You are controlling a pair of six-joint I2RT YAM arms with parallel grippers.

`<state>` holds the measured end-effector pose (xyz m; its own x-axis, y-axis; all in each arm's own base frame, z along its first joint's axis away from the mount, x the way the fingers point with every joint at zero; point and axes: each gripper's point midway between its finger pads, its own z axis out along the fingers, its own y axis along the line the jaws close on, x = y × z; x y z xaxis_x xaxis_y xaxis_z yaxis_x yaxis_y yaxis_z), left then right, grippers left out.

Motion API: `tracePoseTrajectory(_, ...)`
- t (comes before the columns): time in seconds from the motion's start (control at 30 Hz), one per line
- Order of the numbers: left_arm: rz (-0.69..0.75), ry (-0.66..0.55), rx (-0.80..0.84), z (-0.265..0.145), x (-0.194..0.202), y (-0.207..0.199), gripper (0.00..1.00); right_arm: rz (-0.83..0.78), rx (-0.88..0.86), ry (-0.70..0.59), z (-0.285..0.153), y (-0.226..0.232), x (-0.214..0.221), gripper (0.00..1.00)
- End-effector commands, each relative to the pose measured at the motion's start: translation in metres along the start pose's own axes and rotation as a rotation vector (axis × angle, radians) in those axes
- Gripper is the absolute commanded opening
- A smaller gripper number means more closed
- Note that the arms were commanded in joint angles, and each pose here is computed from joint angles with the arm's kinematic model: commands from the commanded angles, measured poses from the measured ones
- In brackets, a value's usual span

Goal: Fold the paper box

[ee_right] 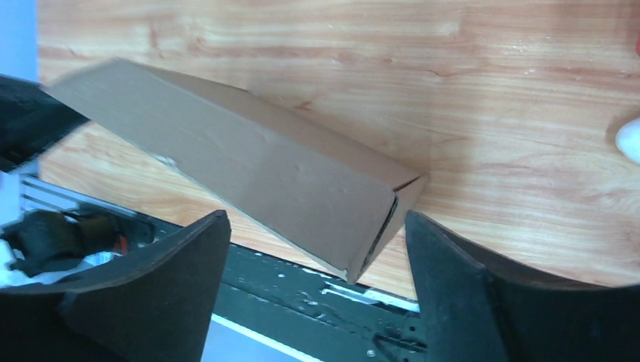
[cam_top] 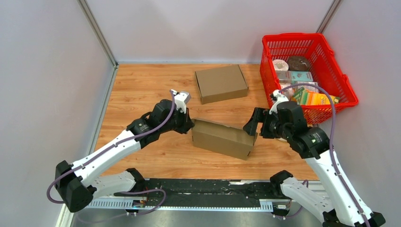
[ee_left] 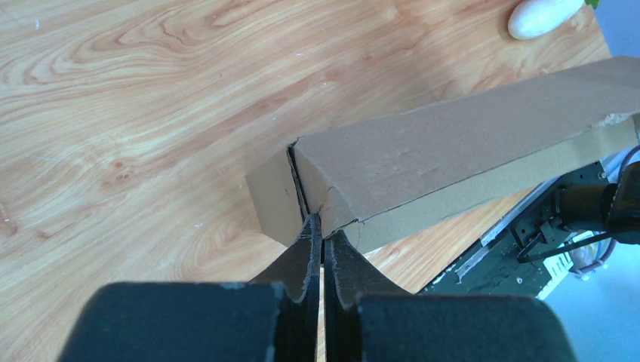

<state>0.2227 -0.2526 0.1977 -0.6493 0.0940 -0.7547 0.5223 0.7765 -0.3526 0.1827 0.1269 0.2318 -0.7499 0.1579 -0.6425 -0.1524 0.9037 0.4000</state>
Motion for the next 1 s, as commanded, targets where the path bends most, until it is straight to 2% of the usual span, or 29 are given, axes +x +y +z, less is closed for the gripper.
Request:
tracePoseTrajectory(0.0, -0.009, 0.021, -0.108, -0.001, 0.026, 0.022, 0.0, 0.164, 0.053, -0.044, -0.023, 0.007, -0.024, 0.93)
tracePoseTrajectory(0.07, -0.023, -0.007, -0.115, -0.001, 0.027, 0.023, 0.0, 0.256, 0.063, -0.004, -0.016, 0.01, -0.021, 0.94)
tracePoseTrajectory(0.1, -0.042, -0.023, -0.131, -0.001, 0.026, 0.025, 0.0, 0.302, 0.064, 0.022, -0.011, 0.01, -0.014, 0.91)
tracePoseTrajectory(0.17, -0.046, -0.042, -0.129, 0.0, 0.028, 0.025, 0.01, 0.396, 0.051, -0.005, -0.008, 0.012, -0.016, 0.74)
tracePoseTrajectory(0.33, -0.041, -0.041, -0.146, 0.0, 0.032, 0.025, 0.01, 0.429, 0.055, -0.03, -0.009, 0.01, -0.017, 0.72)
tracePoseTrajectory(0.4, -0.043, -0.042, -0.148, 0.0, 0.033, 0.025, 0.01, 0.441, 0.069, -0.026, -0.008, 0.007, -0.014, 0.68)
tracePoseTrajectory(0.43, -0.045, -0.039, -0.151, 0.0, 0.034, 0.026, 0.01, 0.445, 0.068, -0.017, -0.006, 0.007, -0.011, 0.65)
tracePoseTrajectory(0.47, -0.046, -0.04, -0.149, 0.0, 0.033, 0.025, 0.02, 0.451, 0.069, -0.014, -0.006, 0.007, -0.01, 0.55)
tracePoseTrajectory(0.53, -0.055, -0.036, -0.143, 0.0, 0.034, 0.023, 0.05, 0.47, 0.059, -0.008, -0.006, 0.008, -0.007, 0.52)
tracePoseTrajectory(0.63, -0.065, -0.028, -0.103, -0.003, 0.033, 0.015, 0.2, 0.489, 0.066, -0.021, -0.002, 0.004, -0.004, 0.48)
tracePoseTrajectory(0.67, -0.066, -0.032, -0.089, -0.008, 0.031, 0.012, 0.37, 0.491, 0.073, -0.017, 0.001, 0.001, -0.001, 0.43)
tracePoseTrajectory(0.7, -0.058, -0.023, -0.079, -0.012, 0.032, 0.01, 0.42, 0.492, 0.072, -0.02, 0.002, 0.001, 0.0, 0.41)
tracePoseTrajectory(0.83, -0.026, -0.013, -0.104, -0.052, 0.024, 0.011, 0.52, 0.492, 0.07, 0.002, 0.01, 0.0, 0.006, 0.35)
tracePoseTrajectory(0.87, -0.026, -0.031, -0.089, -0.063, 0.019, 0.009, 0.57, 0.488, 0.067, 0.003, 0.012, 0.0, 0.006, 0.35)
tracePoseTrajectory(0.97, -0.091, -0.042, -0.016, -0.085, 0.001, -0.003, 0.6, 0.474, 0.064, 0.012, 0.013, 0.001, 0.007, 0.34)
